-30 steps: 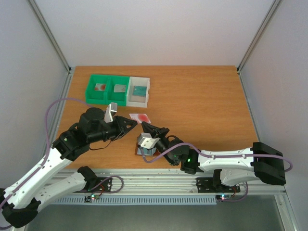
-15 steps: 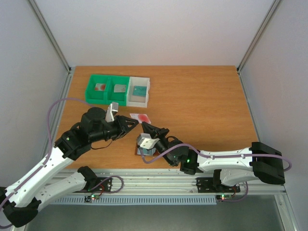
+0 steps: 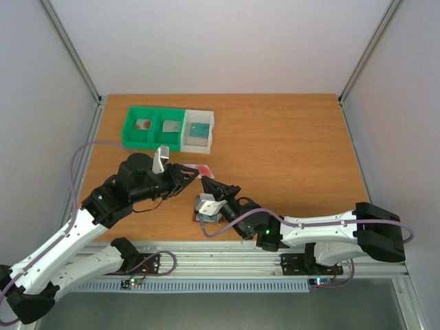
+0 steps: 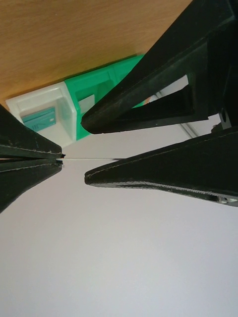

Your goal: Take the credit cards out of the card holder

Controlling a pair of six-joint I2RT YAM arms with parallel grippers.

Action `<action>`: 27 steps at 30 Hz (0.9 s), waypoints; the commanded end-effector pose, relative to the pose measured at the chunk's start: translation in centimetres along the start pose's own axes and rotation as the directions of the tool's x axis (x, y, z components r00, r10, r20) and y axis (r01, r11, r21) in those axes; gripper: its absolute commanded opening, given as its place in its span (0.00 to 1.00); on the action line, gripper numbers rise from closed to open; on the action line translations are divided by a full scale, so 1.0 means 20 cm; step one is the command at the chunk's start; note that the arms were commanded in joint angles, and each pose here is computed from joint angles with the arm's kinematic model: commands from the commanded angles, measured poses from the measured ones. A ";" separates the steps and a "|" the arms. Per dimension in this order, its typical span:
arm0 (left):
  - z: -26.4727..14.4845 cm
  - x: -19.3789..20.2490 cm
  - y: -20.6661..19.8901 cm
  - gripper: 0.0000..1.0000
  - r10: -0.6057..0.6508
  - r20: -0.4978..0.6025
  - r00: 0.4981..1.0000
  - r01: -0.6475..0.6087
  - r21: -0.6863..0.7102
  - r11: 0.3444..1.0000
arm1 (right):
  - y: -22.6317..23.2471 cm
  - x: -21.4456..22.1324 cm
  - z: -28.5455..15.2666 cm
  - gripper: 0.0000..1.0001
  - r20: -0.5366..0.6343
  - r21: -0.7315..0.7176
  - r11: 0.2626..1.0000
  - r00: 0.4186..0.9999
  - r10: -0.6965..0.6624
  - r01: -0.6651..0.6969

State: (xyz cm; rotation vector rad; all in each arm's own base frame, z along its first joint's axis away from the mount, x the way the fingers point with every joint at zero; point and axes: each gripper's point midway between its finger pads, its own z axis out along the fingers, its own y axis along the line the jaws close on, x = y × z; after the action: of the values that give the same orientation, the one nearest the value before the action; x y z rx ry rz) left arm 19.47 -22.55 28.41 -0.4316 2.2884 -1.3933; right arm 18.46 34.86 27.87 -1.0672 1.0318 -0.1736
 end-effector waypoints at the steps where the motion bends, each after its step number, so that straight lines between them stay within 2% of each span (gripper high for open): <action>1: 0.01 -0.04 -0.04 0.32 -0.007 0.037 0.999 0.005 0.052 0.999 | -0.01 -0.03 -0.02 0.01 0.025 0.024 0.999 0.999 0.021 -0.022; 4: 0.01 -0.03 -0.07 0.37 -0.009 0.027 1.000 0.007 0.075 0.997 | -0.01 -0.02 -0.02 0.01 0.021 0.022 0.999 1.000 0.023 -0.023; 8: 0.01 -0.02 -0.08 0.36 -0.021 0.021 1.000 0.019 0.104 0.994 | -0.01 -0.02 -0.03 0.01 0.022 0.024 0.999 0.999 0.027 -0.027; 14: 0.00 -0.03 -0.06 0.14 -0.034 0.033 0.999 0.031 0.095 0.995 | -0.01 -0.03 -0.05 0.01 0.028 0.030 0.999 0.999 0.026 -0.027; 17: -0.01 -0.03 -0.04 0.07 -0.035 0.043 0.998 0.031 0.076 0.997 | 0.00 -0.02 -0.05 0.01 0.016 0.034 0.999 1.000 0.023 -0.024; 20: -0.03 -0.05 -0.01 0.06 -0.026 0.068 0.997 0.022 0.051 0.998 | -0.01 0.00 -0.04 0.01 -0.003 0.052 0.998 1.000 0.017 -0.017; 23: -0.04 -0.05 0.00 0.14 -0.020 0.081 0.996 0.017 0.044 0.999 | -0.01 0.01 -0.03 0.01 -0.024 0.066 0.998 1.000 0.006 -0.005; 27: -0.04 -0.05 -0.02 0.09 -0.019 0.071 0.997 0.015 0.050 0.999 | -0.01 0.01 -0.02 0.01 -0.027 0.078 0.997 1.000 0.005 -0.003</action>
State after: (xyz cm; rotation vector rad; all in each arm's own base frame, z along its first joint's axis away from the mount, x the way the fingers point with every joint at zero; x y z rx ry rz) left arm 19.60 -21.97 28.37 -0.4915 2.2325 -1.4223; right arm 18.13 34.81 26.98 -1.0612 1.0351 -0.2165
